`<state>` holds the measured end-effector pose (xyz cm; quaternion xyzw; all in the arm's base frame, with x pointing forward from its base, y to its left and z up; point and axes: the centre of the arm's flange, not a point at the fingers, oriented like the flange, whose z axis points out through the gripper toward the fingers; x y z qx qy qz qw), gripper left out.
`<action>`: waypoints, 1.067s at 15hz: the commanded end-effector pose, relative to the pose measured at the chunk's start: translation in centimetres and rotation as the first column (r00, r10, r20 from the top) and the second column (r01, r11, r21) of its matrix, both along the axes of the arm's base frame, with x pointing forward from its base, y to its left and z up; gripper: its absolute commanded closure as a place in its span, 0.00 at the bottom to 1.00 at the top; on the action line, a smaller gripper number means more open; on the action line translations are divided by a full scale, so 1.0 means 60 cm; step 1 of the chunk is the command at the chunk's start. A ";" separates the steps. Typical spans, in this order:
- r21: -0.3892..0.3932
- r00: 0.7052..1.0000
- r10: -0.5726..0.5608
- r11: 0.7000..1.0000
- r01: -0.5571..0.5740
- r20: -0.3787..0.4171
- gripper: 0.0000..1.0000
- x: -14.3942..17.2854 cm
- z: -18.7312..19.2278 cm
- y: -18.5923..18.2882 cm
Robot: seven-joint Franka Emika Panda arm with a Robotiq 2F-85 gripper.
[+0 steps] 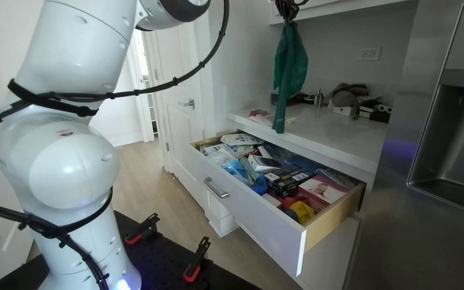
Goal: Remove the green towel from the drawer and put it on the base top
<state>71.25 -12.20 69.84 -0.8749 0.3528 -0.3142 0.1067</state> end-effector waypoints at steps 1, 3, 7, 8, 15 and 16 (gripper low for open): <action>0.037 0.981 -0.127 0.992 0.123 0.148 0.99 0.093 0.058 -0.060; 0.055 0.955 -0.195 0.981 0.188 0.224 0.99 0.105 0.061 -0.087; 0.075 0.900 -0.299 0.954 0.290 0.317 0.99 0.114 0.060 -0.128; 0.071 0.894 -0.314 0.949 0.308 0.320 0.99 0.117 0.056 -0.135; 0.050 0.870 -0.371 0.925 0.376 0.325 0.50 0.124 0.031 -0.149; 0.049 0.866 -0.375 0.923 0.381 0.330 0.41 0.125 0.029 -0.147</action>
